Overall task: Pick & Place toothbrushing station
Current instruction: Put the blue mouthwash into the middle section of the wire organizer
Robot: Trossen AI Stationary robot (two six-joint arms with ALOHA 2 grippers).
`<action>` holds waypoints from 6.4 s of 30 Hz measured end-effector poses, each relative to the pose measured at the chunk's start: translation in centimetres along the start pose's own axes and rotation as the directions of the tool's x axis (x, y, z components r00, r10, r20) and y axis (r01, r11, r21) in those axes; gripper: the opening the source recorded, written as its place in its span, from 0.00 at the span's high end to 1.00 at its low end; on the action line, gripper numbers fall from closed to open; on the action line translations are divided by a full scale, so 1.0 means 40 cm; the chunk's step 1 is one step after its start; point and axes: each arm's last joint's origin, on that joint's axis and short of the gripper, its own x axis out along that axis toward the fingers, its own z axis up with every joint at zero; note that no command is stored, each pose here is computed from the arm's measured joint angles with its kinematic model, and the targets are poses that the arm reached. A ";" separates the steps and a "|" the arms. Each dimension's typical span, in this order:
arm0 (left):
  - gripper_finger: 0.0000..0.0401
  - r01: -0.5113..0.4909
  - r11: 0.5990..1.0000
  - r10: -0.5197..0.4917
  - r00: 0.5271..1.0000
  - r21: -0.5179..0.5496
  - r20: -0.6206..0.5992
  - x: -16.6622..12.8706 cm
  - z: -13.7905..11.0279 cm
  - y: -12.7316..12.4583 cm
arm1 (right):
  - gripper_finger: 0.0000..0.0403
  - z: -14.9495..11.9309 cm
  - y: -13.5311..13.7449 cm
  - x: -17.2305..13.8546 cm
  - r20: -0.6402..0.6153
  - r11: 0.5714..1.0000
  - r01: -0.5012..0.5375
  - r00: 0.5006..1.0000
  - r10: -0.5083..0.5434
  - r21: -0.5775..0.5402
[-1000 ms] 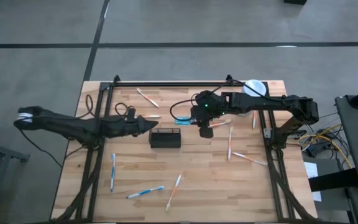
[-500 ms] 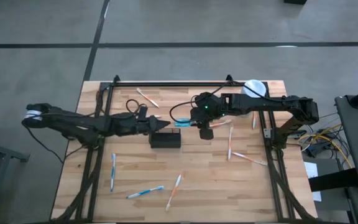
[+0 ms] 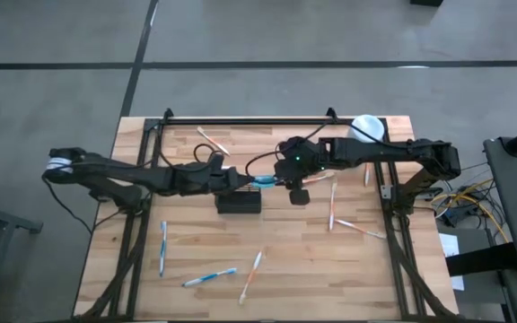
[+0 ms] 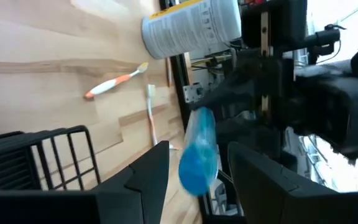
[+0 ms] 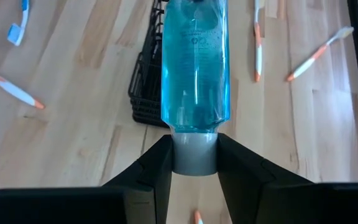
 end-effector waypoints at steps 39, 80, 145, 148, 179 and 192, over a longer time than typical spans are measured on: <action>0.77 0.021 1.000 -0.020 0.999 0.023 -0.033 0.013 -0.003 0.003 | 0.73 0.014 0.003 0.003 0.048 1.000 0.014 0.999 -0.013 -0.020; 0.77 0.001 0.985 0.002 1.000 0.170 -0.018 0.014 0.000 0.011 | 0.50 0.034 -0.015 -0.024 0.106 0.953 0.179 0.972 -0.210 0.246; 0.76 0.207 0.628 -0.532 0.817 0.750 0.220 -0.070 0.056 -0.126 | 0.50 -0.054 0.027 -0.180 0.784 0.913 -0.137 0.570 -0.244 0.384; 0.76 0.223 0.623 -0.537 0.819 0.750 0.202 -0.070 0.054 -0.126 | 0.50 -0.044 0.024 -0.178 0.787 0.915 -0.135 0.567 -0.244 0.381; 0.76 0.290 0.589 -0.559 0.821 0.755 0.120 -0.067 0.048 -0.126 | 0.50 -0.031 0.018 -0.183 0.789 0.923 -0.104 0.559 -0.253 0.370; 0.76 0.284 0.596 -0.553 0.823 0.751 0.128 -0.043 0.046 -0.136 | 0.50 -0.032 0.018 -0.184 0.791 0.924 -0.110 0.559 -0.248 0.367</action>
